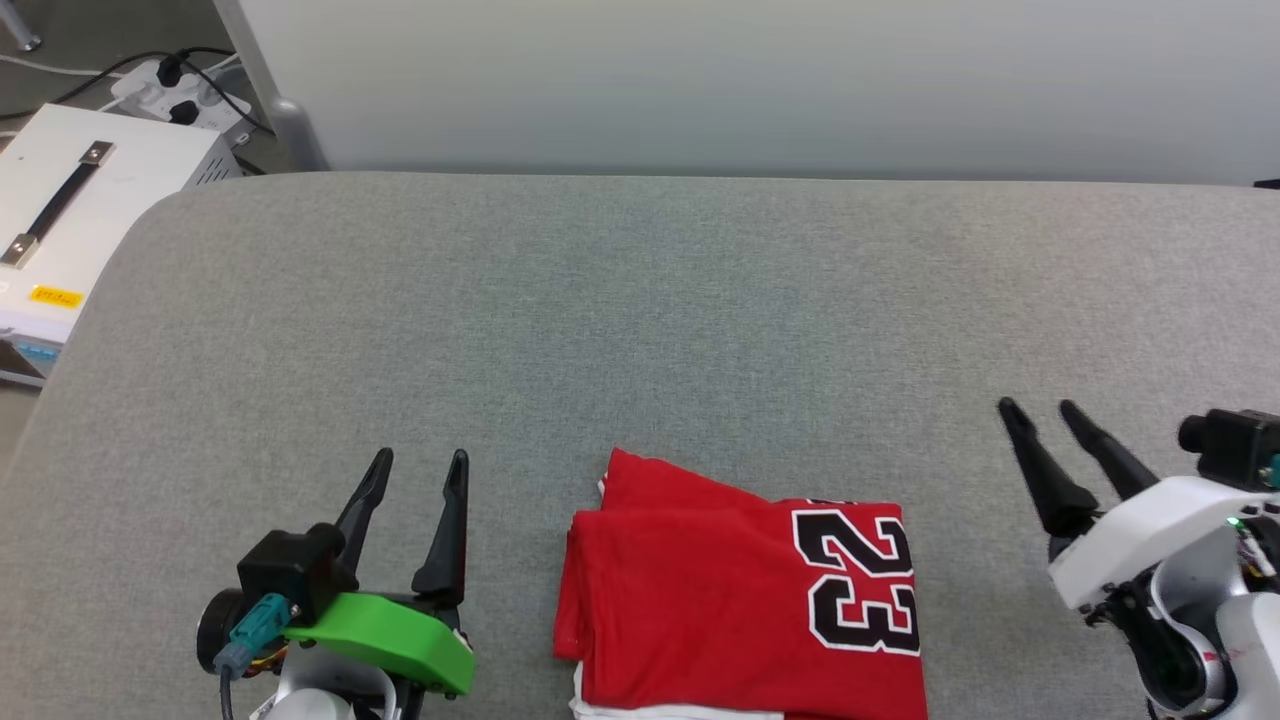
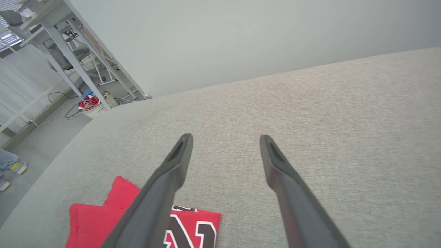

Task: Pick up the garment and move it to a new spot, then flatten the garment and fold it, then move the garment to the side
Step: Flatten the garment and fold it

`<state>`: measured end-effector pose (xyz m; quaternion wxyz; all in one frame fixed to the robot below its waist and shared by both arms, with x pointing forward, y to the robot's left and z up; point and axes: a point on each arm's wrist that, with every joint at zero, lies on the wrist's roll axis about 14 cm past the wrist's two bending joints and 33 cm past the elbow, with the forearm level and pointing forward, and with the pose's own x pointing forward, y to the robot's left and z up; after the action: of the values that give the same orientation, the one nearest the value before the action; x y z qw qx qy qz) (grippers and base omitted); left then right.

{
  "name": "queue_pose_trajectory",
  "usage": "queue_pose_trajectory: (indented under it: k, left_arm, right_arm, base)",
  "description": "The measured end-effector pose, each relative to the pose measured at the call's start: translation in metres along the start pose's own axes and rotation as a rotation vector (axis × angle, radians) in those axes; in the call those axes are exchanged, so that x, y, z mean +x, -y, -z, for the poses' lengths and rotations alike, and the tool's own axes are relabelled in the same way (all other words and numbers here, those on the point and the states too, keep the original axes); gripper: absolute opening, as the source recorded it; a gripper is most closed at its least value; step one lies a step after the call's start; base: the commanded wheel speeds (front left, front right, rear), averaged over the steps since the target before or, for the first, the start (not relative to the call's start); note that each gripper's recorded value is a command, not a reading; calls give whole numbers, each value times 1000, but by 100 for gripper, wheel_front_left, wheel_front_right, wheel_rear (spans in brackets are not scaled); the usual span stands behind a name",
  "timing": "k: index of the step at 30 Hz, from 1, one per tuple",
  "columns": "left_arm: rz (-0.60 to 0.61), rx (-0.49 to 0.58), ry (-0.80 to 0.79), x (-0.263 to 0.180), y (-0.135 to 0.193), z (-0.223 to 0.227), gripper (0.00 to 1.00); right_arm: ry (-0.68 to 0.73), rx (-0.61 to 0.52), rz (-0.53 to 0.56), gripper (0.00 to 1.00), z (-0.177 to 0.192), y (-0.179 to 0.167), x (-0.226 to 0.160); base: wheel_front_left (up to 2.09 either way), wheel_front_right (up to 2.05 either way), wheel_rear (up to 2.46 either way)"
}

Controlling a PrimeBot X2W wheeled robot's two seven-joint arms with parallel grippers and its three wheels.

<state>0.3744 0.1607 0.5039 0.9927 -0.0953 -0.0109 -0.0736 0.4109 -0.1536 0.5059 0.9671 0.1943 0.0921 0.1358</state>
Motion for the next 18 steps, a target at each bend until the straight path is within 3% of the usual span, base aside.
queue_pose_trajectory:
  k: [4,10,18]
  left_arm:
    - [-16,11,6,0,-4,-3,100]
    - [-38,33,28,-1,-12,-11,100]
    - [-56,47,36,-14,-15,-13,100]
  right_arm:
    - [109,-147,112,100,-26,28,-22]
    - [274,-319,142,100,-58,19,-44]
    - [266,-340,156,100,-40,3,-72]
  base:
    - [0,0,0]
    - [0,0,0]
    - [0,0,0]
